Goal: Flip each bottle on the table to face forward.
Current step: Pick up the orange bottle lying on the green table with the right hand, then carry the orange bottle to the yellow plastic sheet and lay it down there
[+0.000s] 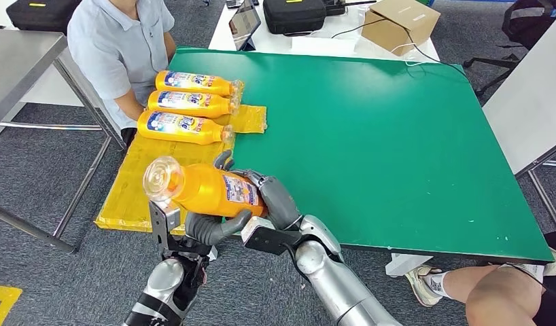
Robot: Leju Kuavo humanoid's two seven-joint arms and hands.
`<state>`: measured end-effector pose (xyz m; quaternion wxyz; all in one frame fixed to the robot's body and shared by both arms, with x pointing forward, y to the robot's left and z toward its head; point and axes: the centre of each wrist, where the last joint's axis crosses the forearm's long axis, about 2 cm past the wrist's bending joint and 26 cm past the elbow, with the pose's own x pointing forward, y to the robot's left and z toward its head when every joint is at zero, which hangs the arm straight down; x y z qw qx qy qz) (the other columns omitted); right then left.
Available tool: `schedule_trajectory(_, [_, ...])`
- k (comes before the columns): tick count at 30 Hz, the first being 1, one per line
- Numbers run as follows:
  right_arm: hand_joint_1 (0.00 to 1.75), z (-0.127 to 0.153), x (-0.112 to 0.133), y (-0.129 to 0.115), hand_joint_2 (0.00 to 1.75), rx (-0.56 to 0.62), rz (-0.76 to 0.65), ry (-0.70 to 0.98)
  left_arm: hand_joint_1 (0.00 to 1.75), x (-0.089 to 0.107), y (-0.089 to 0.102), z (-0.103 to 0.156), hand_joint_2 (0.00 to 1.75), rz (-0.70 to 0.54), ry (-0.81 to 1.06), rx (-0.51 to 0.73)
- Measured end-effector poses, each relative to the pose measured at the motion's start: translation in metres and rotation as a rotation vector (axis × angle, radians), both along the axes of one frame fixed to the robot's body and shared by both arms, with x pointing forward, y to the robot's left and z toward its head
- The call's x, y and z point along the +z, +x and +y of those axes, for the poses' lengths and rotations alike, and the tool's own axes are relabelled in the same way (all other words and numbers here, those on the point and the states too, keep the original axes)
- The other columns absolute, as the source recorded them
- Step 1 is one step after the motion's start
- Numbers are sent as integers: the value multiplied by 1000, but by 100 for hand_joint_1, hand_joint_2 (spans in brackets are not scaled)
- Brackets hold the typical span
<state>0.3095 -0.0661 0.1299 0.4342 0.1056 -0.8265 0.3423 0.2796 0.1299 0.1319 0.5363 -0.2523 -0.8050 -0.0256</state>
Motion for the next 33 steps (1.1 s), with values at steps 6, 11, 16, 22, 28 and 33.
schedule_trajectory(6, [175,4,-1,0,175,15,13,-44,53,3,2,3,175,-3,-6,46])
schedule_trajectory(11, [114,6,0,3,175,29,11,-64,175,3,2,4,175,3,-36,17])
schedule_trajectory(16, [0,7,-1,3,87,36,14,-72,175,2,4,7,175,19,-73,-15])
schedule_trajectory(22, [0,9,-4,1,0,30,30,-59,175,5,14,13,175,70,-128,-79])
schedule_trajectory(28, [0,9,-7,1,0,13,52,-47,175,6,29,18,175,104,-104,-57])
schedule_trajectory(33, [0,9,-9,1,0,-7,64,-37,175,10,48,27,175,111,5,39])
